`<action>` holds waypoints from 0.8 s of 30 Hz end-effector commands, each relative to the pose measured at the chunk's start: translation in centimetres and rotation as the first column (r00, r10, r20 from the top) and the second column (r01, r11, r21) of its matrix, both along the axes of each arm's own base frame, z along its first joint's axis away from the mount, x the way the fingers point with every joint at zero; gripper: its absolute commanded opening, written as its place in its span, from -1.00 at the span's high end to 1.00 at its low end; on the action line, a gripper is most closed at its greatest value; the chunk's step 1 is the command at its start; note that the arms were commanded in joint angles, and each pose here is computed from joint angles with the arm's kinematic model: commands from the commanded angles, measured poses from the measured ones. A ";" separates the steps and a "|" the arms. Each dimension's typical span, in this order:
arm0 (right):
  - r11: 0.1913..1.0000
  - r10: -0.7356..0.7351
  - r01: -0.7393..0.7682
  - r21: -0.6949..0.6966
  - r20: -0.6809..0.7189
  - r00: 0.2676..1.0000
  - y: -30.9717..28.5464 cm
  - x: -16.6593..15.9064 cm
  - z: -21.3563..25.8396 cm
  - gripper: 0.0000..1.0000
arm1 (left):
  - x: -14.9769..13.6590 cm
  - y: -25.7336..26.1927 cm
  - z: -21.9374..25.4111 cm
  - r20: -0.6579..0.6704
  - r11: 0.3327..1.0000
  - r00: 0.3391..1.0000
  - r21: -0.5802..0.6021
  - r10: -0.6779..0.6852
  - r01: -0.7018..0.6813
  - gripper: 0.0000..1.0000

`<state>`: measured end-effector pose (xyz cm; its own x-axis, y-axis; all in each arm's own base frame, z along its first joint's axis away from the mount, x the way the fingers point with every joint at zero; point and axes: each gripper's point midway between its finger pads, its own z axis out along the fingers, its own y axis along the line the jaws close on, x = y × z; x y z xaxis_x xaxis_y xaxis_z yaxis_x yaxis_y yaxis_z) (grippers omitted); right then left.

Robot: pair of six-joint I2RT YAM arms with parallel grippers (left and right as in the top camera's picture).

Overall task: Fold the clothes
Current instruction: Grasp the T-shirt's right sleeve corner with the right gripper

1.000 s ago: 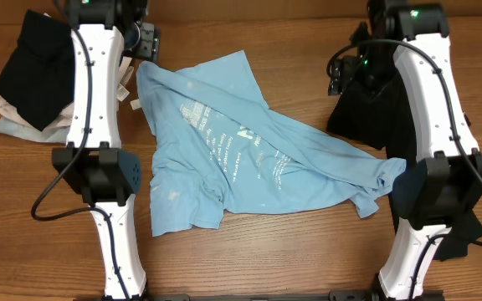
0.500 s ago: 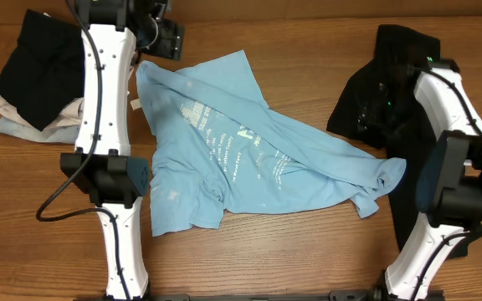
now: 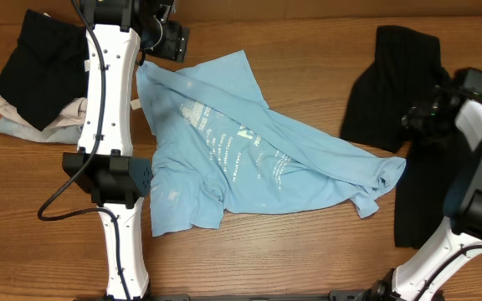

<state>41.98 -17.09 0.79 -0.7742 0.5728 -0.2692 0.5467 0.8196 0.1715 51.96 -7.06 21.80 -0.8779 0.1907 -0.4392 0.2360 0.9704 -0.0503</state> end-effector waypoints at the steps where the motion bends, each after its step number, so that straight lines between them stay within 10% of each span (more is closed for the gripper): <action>1: 0.989 -0.143 0.140 -0.053 -0.046 0.989 -5.2 -2.6 -2.5 -0.45 | -0.2 -0.2 1.3 0.022 1.000 1.000 -0.025 0.013 -0.012 -0.57; 9: 0.988 -0.142 0.129 0.089 0.148 0.979 -8.4 1.5 7.7 -1.00 | 0.4 1.0 1.9 0.062 0.999 0.997 0.028 0.042 -0.044 -0.68; 18: 0.975 -0.096 0.043 0.217 0.239 0.966 -2.4 0.1 25.6 -1.00 | -2.4 1.6 9.1 0.189 0.998 0.980 0.026 0.054 -0.060 -0.68; 24: 0.970 -0.105 0.079 0.230 0.100 0.989 1.4 -4.4 27.0 -0.71 | -5.8 1.9 13.2 0.227 0.991 0.965 -0.039 0.131 -0.126 -0.69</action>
